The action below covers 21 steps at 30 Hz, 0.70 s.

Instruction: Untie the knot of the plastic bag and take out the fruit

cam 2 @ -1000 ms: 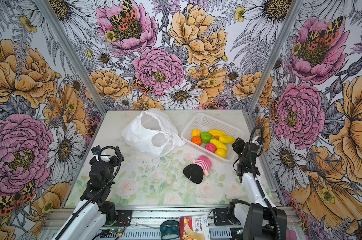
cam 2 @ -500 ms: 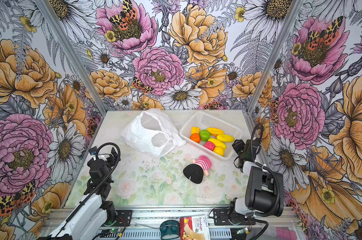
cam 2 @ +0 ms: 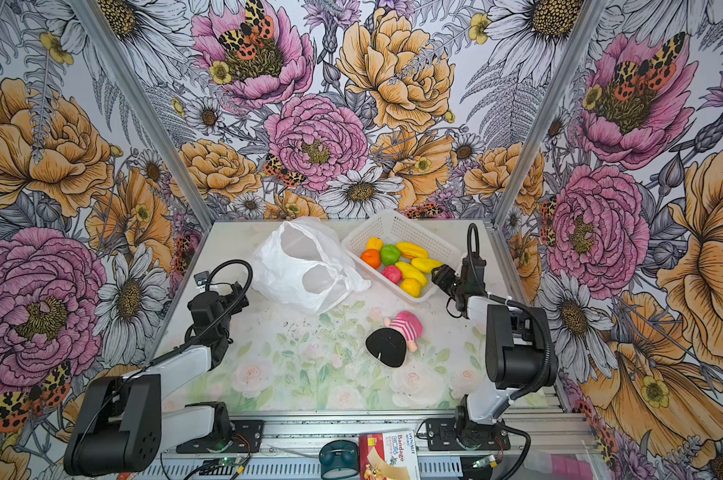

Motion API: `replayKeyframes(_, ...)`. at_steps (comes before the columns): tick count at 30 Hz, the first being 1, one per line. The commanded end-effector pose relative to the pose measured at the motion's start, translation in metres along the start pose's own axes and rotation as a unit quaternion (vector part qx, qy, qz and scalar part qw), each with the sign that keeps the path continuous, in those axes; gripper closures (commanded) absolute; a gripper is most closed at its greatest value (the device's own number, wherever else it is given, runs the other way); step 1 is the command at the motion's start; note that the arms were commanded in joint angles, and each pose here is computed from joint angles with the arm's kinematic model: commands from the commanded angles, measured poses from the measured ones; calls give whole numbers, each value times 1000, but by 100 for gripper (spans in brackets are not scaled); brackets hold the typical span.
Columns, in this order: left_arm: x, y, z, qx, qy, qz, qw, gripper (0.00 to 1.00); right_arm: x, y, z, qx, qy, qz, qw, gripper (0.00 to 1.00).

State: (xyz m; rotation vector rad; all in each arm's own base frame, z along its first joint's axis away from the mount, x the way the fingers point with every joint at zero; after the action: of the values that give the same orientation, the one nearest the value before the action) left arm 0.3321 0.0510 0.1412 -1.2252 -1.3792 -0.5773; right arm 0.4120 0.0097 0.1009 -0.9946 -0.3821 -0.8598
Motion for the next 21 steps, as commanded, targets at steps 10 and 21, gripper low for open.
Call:
replayKeyframes(10,10,29,-44,-88,52,7,995,1,18,-92,-70,-141,122,-96,978,29)
replayKeyframes(21,10,-3,-26,-71,17,-14,997,1,4,-150,-121,-341,-5,-189,921,28)
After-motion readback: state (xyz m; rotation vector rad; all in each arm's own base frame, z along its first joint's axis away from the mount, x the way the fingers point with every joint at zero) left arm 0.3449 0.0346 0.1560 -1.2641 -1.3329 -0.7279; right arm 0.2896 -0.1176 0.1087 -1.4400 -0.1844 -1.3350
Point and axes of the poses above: each gripper's point midway between its finger pads, its own y axis out along the fingers, its own z axis along the line the jaws close on, x = y × z, the point moved 3 cm from there along -y, back along the fingers, and after that the axes turned 12 degrees about -y, right-handed, at the moved point
